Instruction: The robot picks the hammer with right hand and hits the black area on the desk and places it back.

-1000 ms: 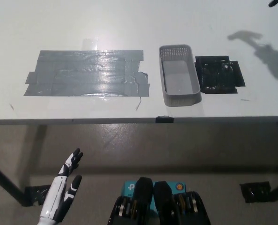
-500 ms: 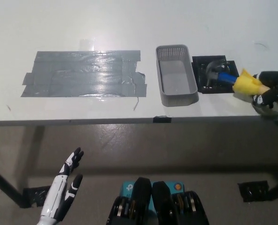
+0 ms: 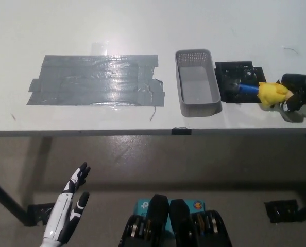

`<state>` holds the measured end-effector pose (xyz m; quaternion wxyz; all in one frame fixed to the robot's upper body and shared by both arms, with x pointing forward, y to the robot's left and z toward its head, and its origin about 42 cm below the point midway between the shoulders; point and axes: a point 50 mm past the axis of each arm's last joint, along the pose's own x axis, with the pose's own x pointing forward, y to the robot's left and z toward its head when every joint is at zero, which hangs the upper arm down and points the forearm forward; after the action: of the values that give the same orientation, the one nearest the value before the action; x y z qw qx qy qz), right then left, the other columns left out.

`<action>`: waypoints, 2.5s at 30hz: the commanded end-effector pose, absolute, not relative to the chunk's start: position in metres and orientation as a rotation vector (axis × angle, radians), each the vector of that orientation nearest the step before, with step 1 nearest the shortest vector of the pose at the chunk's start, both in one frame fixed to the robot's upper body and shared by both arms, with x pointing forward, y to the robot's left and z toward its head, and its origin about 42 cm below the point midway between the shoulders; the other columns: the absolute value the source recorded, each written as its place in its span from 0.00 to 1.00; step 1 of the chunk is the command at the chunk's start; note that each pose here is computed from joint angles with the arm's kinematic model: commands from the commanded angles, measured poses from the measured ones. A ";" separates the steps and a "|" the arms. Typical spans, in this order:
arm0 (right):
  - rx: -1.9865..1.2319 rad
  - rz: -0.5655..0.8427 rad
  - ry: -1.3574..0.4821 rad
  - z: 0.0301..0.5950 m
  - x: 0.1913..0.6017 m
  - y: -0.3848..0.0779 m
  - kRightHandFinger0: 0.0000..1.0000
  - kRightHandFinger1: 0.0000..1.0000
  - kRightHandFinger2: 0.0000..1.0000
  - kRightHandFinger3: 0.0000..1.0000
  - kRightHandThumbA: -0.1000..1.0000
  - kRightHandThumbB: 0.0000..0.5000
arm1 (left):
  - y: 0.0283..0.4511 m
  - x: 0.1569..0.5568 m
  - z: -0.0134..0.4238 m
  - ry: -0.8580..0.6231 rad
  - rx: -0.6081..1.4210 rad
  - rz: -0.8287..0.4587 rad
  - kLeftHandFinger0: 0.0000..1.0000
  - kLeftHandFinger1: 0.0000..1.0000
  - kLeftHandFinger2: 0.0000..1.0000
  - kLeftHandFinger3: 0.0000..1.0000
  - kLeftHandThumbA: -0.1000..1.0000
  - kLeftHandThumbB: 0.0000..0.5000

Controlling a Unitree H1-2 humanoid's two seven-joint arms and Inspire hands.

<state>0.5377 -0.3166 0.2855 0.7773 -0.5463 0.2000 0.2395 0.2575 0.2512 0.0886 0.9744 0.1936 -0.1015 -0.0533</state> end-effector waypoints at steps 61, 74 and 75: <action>-1.296 -0.900 -0.898 0.490 0.499 -0.349 1.00 1.00 1.00 1.00 1.00 0.54 | 0.255 0.260 0.101 -0.260 0.399 -0.099 0.94 1.00 1.00 1.00 1.00 0.28; -0.872 -0.547 -1.410 0.467 0.342 -0.235 1.00 1.00 1.00 1.00 1.00 0.48 | 0.246 0.298 0.123 -0.327 0.412 -0.109 1.00 1.00 1.00 1.00 1.00 0.33; -0.880 -0.496 -1.401 0.448 0.326 -0.226 1.00 1.00 1.00 1.00 1.00 0.50 | 0.245 0.300 0.125 -0.330 0.408 -0.114 1.00 1.00 1.00 1.00 1.00 0.34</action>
<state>0.5078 -0.3052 0.3386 0.8396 -0.4799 -0.2014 -0.1555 0.2658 0.2513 0.0929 0.9744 0.1930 -0.1039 -0.0503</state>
